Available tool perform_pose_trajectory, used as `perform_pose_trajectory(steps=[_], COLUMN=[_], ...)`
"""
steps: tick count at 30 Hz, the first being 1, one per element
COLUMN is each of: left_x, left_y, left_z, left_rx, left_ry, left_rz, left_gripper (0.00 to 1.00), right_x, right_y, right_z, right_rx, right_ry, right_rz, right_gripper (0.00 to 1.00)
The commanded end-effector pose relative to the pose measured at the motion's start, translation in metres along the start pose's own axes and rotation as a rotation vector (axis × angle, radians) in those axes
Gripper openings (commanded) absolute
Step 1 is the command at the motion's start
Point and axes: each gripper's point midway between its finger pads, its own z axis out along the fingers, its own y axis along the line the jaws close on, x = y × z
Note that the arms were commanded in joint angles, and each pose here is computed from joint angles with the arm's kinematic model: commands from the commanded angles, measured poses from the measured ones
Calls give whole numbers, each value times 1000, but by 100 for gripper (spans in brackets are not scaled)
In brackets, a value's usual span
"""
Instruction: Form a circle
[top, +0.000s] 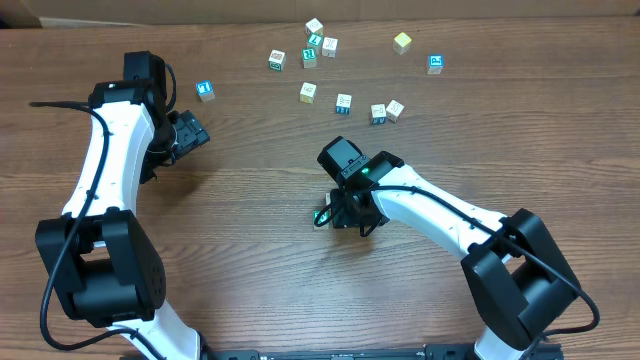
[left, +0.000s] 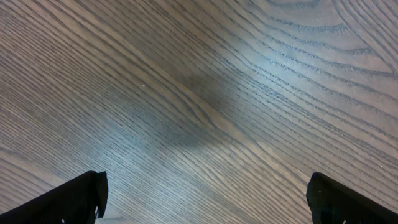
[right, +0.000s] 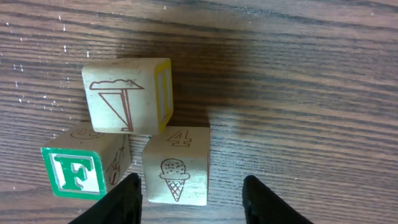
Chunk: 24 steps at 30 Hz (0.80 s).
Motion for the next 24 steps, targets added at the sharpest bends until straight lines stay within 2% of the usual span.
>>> perform_pose_trajectory(steps=[1, 12, 24], left_x=[-6, -6, -6], left_y=[-2, -2, -2], left_z=[-5, -5, -5], left_rx=[1, 1, 1], left_ry=[-23, -23, -23], left_rz=[10, 10, 10], left_gripper=[100, 100, 100], right_x=[2, 2, 2], right_y=[-4, -7, -7], right_z=[5, 5, 7], right_rx=[17, 34, 30], right_ry=[6, 2, -1], right_rz=[6, 29, 28], right_gripper=[49, 48, 56])
